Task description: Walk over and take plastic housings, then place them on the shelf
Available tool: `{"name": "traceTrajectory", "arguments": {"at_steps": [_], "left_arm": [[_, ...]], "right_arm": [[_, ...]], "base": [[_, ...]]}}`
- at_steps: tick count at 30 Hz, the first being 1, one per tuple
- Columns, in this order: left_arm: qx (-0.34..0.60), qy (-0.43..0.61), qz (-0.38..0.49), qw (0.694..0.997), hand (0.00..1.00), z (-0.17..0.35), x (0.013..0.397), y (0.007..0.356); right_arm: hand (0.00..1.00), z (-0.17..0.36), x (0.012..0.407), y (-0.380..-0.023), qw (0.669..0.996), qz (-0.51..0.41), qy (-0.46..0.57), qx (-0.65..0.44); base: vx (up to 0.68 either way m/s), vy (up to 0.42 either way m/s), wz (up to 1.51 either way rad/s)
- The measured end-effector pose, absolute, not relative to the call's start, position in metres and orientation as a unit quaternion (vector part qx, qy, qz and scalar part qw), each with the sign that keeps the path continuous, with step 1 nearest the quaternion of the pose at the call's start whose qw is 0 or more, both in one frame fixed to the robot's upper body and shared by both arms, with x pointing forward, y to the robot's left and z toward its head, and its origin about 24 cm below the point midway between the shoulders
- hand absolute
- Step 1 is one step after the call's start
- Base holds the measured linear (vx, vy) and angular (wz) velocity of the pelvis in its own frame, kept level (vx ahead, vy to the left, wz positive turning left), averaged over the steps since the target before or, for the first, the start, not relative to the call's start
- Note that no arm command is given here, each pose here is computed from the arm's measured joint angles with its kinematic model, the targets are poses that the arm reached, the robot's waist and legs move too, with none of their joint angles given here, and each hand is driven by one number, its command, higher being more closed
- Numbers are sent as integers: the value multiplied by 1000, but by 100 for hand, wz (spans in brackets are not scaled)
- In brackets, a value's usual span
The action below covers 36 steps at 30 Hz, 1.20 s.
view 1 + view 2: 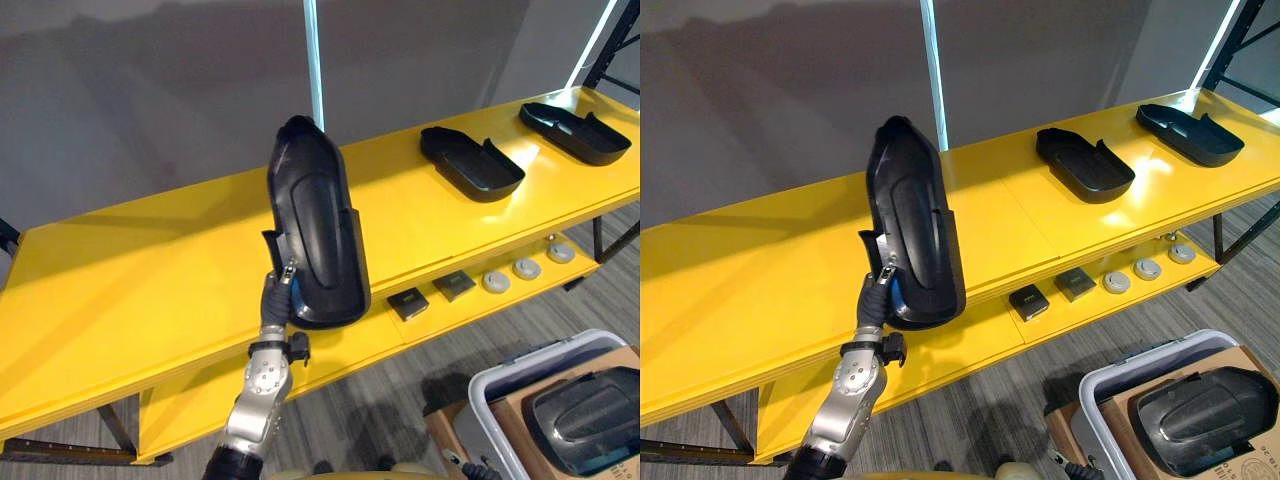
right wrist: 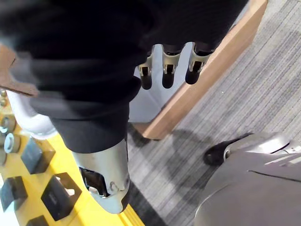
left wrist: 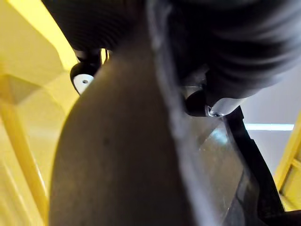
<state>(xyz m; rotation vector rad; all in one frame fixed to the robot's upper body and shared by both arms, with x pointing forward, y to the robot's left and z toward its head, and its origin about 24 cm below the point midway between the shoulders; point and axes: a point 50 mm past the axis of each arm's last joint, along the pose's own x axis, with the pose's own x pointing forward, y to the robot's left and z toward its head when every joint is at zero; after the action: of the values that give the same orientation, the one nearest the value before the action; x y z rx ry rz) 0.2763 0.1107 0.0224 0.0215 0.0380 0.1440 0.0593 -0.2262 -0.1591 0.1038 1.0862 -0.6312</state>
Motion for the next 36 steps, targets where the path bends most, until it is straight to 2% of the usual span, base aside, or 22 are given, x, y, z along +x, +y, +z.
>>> {"name": "traceTrajectory", "arguments": {"at_steps": [10, 20, 21, 36], "left_arm": [[28, 59, 149, 987, 100, 22, 315, 135], [13, 37, 221, 975, 100, 54, 348, 167], [13, 37, 221, 975, 0, 55, 349, 168], [-11, 27, 275, 961, 0, 73, 361, 187]], "right_arm": [[0, -161, 39, -223, 798, -286, 530, 34], [0, -158, 59, -221, 815, -280, 506, 39], [0, -158, 59, -221, 815, -280, 505, 39], [0, -156, 68, -220, 825, -269, 495, 32]], "base": [[-23, -72, -6], [92, -23, -2], [32, 12, -1], [-30, 0, 0]]}}
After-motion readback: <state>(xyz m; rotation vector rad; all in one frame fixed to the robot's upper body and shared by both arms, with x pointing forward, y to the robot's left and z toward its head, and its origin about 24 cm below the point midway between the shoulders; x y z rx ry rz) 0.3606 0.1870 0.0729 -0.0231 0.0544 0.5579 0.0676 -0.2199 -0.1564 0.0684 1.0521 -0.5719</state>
